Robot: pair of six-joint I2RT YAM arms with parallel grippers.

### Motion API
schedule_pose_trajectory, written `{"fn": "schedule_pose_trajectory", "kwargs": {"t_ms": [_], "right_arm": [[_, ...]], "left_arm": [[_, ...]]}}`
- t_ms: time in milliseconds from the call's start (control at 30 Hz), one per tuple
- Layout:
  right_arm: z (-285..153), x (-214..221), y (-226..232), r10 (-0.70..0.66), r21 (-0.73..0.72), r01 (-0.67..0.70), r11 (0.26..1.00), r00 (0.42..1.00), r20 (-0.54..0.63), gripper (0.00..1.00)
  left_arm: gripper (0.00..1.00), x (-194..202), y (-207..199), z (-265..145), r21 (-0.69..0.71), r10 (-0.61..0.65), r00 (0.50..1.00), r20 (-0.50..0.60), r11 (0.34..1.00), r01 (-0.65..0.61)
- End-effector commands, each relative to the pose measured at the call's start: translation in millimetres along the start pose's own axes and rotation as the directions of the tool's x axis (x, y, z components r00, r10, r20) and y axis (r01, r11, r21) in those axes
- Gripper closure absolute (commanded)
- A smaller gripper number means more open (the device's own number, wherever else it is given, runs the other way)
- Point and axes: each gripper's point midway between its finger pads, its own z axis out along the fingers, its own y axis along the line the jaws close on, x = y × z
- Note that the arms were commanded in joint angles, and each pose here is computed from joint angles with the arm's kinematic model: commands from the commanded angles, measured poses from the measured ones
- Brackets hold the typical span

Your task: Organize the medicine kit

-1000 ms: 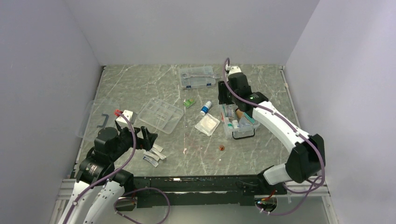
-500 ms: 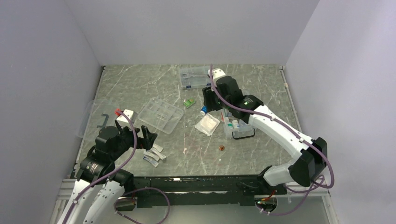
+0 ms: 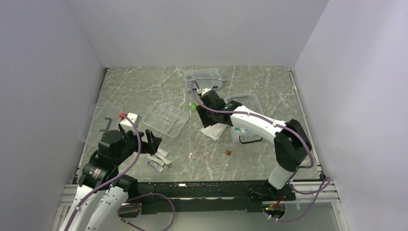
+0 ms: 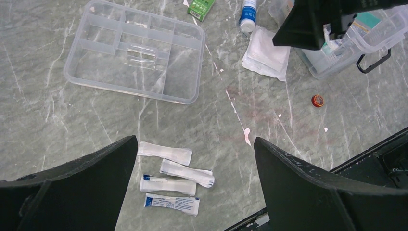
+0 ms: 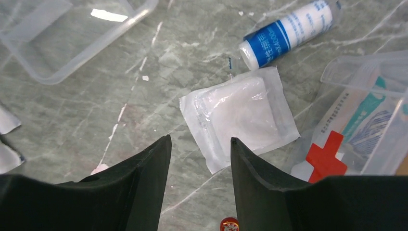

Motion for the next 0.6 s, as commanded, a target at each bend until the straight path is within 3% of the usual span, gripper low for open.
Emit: {"fn": "schedule_pose_trajectory", "kwargs": {"t_ms": [0,567], "right_arm": [[15,7,-5,0.041,0.053,-0.04,0.998,0.999,-0.007,0.5],[65,61,-13,0.049,0.108,-0.034,0.994,0.989,-0.142,0.65]], "left_arm": [[0.01,-20,-6,-5,0.012,-0.009,0.998,0.058,1.0,0.009],[0.01,-20,-6,-6,0.014,-0.007,0.998,0.059,1.0,0.007]]}}
